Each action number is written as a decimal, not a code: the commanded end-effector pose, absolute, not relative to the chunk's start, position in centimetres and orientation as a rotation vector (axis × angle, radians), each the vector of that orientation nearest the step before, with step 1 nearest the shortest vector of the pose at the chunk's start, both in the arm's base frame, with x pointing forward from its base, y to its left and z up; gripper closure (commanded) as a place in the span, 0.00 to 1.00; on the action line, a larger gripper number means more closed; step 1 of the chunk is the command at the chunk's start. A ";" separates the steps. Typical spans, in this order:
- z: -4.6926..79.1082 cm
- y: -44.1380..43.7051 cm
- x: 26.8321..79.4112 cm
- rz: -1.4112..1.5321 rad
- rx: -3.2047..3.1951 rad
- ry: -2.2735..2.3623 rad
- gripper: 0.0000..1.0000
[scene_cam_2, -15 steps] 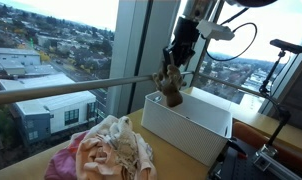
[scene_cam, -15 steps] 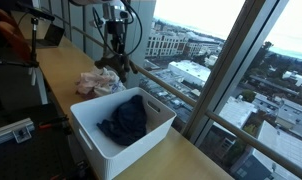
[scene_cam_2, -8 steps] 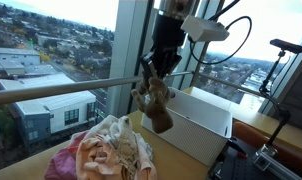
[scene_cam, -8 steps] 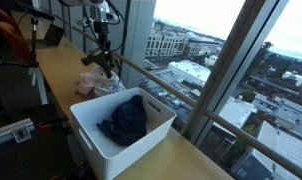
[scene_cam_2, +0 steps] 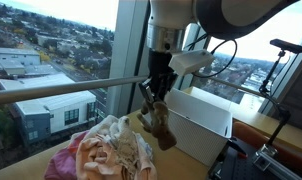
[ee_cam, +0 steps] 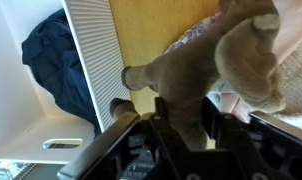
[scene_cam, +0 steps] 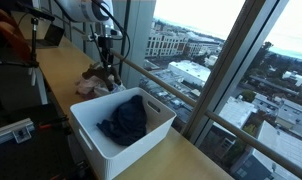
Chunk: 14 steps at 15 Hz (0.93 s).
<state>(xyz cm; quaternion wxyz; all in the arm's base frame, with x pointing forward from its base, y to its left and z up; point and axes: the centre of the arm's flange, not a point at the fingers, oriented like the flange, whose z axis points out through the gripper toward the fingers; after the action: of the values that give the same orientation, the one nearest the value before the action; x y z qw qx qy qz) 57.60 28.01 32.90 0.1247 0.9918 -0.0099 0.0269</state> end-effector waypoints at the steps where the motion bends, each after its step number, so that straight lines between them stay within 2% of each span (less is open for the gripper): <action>1: 36.0 26.3 59.2 0.095 2.872 -0.059 0.29; 5: 38.6 19.6 61.6 0.113 2.863 -0.191 0.00; 10: 37.1 8.0 64.3 0.086 2.844 -0.397 0.00; 14: 31.9 3.1 65.3 0.003 2.871 -0.492 0.00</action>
<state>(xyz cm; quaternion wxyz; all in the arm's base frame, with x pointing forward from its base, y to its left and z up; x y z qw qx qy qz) 64.51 4.82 35.52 0.1371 0.9776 -0.1586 0.0163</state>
